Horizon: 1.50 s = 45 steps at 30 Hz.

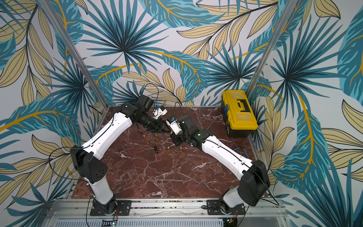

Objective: Open the lipstick cap
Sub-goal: Place the lipstick at the center of the board.

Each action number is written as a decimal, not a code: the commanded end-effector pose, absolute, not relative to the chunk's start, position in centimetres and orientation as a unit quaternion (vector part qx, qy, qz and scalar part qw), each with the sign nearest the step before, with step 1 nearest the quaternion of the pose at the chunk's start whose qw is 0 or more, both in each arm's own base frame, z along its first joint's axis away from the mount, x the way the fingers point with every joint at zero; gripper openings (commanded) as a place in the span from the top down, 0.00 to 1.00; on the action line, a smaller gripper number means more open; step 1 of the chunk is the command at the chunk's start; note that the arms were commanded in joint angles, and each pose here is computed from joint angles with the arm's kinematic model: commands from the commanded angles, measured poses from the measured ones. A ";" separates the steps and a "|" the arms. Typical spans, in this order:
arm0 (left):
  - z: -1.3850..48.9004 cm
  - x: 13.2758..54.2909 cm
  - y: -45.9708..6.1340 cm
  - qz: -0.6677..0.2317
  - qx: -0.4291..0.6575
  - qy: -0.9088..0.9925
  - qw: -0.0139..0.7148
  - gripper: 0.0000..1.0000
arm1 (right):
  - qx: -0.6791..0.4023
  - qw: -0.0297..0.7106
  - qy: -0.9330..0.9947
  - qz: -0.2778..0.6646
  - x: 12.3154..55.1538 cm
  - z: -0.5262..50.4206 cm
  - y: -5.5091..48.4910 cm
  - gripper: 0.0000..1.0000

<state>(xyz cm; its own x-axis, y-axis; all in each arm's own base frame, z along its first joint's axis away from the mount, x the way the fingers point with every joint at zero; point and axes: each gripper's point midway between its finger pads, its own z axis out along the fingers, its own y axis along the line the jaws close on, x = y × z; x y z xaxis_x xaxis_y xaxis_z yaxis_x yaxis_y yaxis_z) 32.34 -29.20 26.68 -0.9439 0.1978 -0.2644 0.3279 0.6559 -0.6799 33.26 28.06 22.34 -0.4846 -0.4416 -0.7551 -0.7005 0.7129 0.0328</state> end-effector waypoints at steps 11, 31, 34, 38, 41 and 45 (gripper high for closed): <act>27.4 35.1 -30.3 -0.388 0.158 0.899 0.126 0.55 | -0.377 0.371 0.825 0.200 31.9 22.7 30.4 0.94; 28.2 34.5 -30.5 -0.403 0.155 0.893 0.127 0.59 | -0.380 0.362 0.831 0.185 32.1 21.6 30.3 0.94; 28.3 34.0 -30.4 -0.407 0.154 0.892 0.123 0.56 | -0.378 0.366 0.830 0.186 32.2 21.9 30.4 0.94; 28.7 33.4 -30.3 -0.412 0.156 0.889 0.122 0.57 | -0.376 0.372 0.828 0.185 32.4 22.1 30.4 0.95; 29.3 33.1 -30.3 -0.421 0.159 0.884 0.123 0.61 | -0.376 0.369 0.830 0.182 32.5 21.9 30.4 0.94; 30.0 32.6 -30.4 -0.432 0.162 0.879 0.120 0.60 | -0.374 0.370 0.831 0.178 32.6 21.8 30.3 0.95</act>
